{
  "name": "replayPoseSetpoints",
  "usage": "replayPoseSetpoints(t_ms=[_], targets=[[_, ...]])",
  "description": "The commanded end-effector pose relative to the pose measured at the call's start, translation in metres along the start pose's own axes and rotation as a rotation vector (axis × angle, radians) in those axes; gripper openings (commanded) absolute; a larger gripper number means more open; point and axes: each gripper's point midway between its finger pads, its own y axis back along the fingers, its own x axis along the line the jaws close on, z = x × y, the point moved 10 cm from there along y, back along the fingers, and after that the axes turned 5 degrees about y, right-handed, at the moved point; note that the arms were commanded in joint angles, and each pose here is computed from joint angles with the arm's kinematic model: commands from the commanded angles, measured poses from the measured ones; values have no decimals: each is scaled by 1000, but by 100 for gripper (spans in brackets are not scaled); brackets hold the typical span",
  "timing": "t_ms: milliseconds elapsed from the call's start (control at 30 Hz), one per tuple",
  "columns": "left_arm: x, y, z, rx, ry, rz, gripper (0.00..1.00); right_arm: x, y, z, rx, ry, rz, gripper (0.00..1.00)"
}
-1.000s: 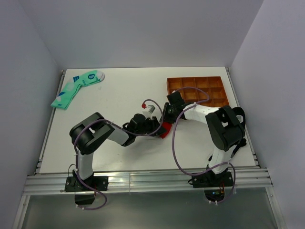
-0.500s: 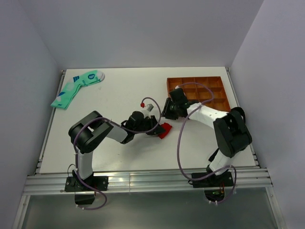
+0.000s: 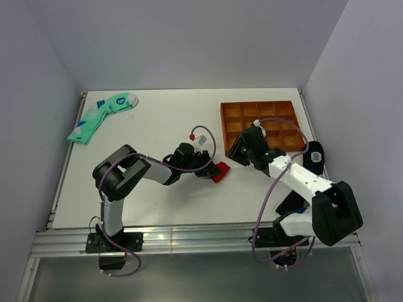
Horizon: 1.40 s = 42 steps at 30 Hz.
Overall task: Roll the socks
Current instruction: Roll the sock at the center of the board.
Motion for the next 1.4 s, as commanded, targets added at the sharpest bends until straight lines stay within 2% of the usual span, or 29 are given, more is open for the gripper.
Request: replayPoseSetpoints(t_ms=[0, 300, 433, 667, 867, 1200, 1367], targets=[[85, 26, -76, 328, 202, 478, 0, -16, -3, -18, 15, -50, -27, 44], [85, 21, -74, 341, 277, 483, 0, -38, -5, -46, 1, -115, -8, 45], [84, 19, -72, 346, 296, 482, 0, -37, -6, -53, -15, -141, 59, 45], [84, 17, -71, 360, 337, 470, 0, -41, -11, -72, -2, -155, 71, 53], [86, 19, -73, 375, 371, 459, 0, -45, -16, -79, -66, -198, 83, 58], [86, 19, -72, 406, 433, 412, 0, -47, -25, -87, -131, -325, 169, 59], [85, 19, -71, 412, 451, 398, 0, -45, -34, -91, -117, -350, 171, 59]])
